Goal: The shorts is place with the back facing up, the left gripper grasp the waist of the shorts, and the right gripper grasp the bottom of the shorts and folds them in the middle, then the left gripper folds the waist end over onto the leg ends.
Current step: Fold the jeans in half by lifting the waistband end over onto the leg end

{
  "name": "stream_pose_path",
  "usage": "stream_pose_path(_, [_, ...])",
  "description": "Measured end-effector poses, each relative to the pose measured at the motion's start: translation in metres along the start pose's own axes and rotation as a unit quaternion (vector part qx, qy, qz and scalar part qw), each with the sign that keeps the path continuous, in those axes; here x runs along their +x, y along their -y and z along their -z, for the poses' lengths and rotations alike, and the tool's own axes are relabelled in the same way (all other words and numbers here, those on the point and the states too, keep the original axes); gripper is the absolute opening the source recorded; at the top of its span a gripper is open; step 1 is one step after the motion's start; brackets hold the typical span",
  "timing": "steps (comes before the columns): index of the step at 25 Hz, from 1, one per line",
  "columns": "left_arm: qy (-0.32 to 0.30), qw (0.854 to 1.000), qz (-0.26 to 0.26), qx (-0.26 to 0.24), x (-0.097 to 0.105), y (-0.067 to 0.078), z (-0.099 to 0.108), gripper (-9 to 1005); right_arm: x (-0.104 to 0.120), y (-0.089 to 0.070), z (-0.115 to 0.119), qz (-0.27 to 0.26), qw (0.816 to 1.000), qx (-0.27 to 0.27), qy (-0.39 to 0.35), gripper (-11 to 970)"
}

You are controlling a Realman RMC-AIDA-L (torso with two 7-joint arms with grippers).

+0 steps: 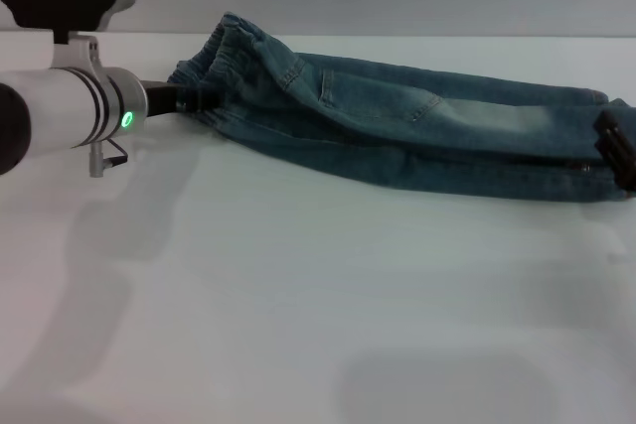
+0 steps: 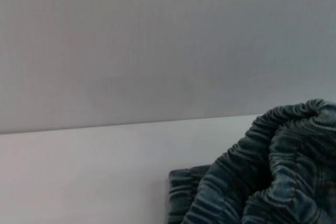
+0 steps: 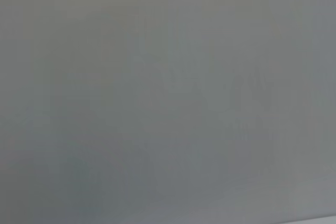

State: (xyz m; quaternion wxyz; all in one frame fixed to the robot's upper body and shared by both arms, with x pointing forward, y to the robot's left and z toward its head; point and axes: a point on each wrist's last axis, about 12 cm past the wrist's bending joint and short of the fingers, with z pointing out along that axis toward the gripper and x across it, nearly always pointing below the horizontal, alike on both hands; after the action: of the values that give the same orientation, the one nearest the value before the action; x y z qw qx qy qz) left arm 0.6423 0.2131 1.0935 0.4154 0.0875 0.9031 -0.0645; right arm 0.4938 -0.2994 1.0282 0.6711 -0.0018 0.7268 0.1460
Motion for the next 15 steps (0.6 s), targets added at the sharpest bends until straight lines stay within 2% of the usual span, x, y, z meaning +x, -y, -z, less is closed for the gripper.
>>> stream_pose_path(15, [-0.003, 1.000, -0.005, 0.001, -0.002, 0.009, -0.015, 730, -0.004, -0.001, 0.008, -0.004, 1.000, -0.002, 0.009, 577])
